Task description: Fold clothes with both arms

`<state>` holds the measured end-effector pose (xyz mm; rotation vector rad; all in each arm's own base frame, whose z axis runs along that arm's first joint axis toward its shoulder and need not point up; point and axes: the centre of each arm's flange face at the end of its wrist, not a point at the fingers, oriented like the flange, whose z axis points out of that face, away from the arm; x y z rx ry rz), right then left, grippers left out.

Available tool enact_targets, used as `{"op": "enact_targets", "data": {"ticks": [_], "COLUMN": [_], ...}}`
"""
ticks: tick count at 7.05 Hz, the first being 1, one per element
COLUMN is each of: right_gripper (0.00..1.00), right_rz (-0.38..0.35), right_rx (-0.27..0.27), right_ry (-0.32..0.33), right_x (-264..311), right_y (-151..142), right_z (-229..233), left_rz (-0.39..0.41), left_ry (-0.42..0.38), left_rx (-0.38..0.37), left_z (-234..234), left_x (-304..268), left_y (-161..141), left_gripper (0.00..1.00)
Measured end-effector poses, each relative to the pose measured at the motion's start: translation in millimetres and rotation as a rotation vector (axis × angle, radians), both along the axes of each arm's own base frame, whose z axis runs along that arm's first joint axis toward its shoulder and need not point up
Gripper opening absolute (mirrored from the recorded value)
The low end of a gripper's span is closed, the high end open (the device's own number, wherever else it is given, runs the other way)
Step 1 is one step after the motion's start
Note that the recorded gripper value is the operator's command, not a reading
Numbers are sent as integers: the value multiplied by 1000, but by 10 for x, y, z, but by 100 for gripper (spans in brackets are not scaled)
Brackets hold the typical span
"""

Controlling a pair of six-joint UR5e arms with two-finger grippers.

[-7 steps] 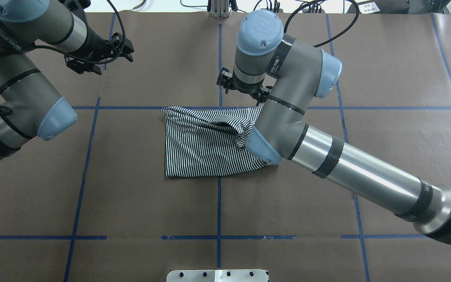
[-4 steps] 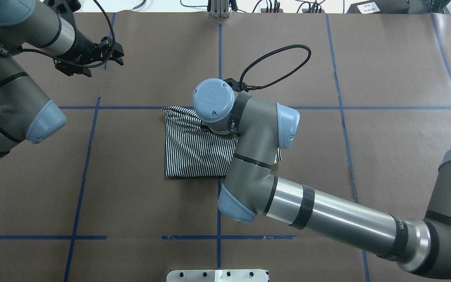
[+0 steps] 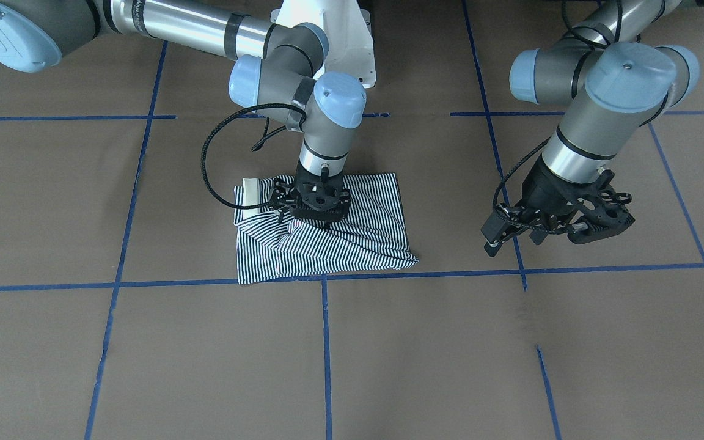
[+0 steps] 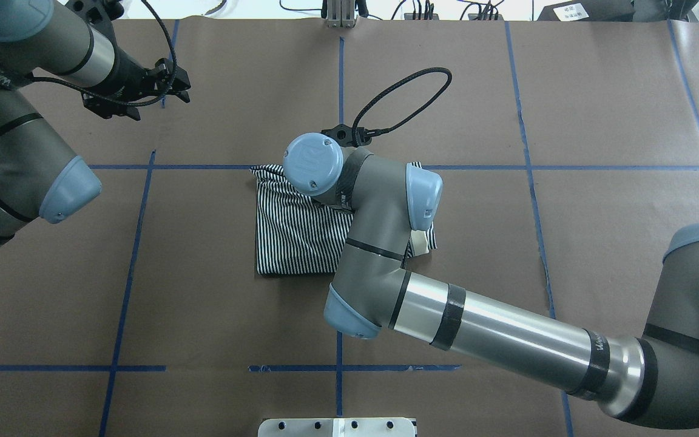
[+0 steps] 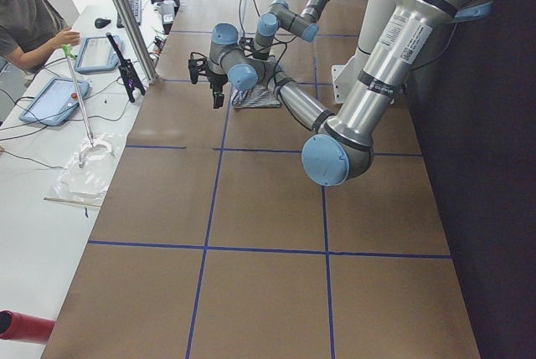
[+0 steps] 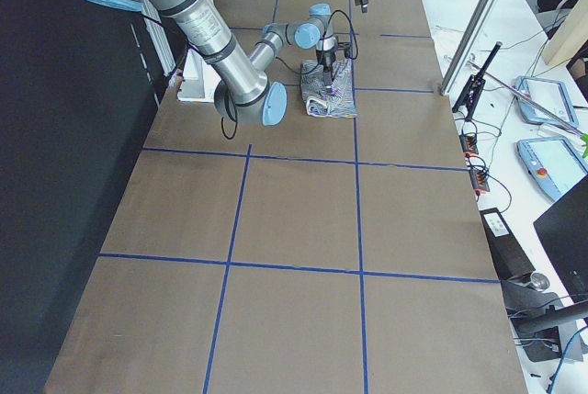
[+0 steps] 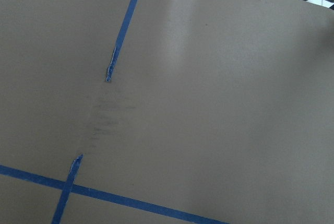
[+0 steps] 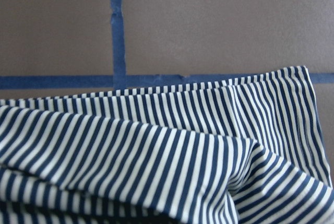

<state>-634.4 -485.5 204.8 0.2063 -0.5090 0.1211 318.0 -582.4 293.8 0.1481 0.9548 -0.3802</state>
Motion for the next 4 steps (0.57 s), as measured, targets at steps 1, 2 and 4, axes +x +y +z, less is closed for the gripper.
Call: {"op": "enact_targets", "data": {"ticks": [1,2,4], "right_gripper": [100,100,100], "right_rz": [-12,-27,-82], "right_rx": [16,35,70], "right_ry": [28,61,159], "right_x": [114,300,861], "right_y": [-214,-497,-1216], "right_z": [87,180,501], "left_rz": [-1,-1,-5], "left_ry": [1,1,8], "left_rx": [-1,-3,-3], "left_z": [-4,-6,-48], "left_x": [1,2,0], "left_y": [3,5,23], "left_gripper": [100,100,100]}}
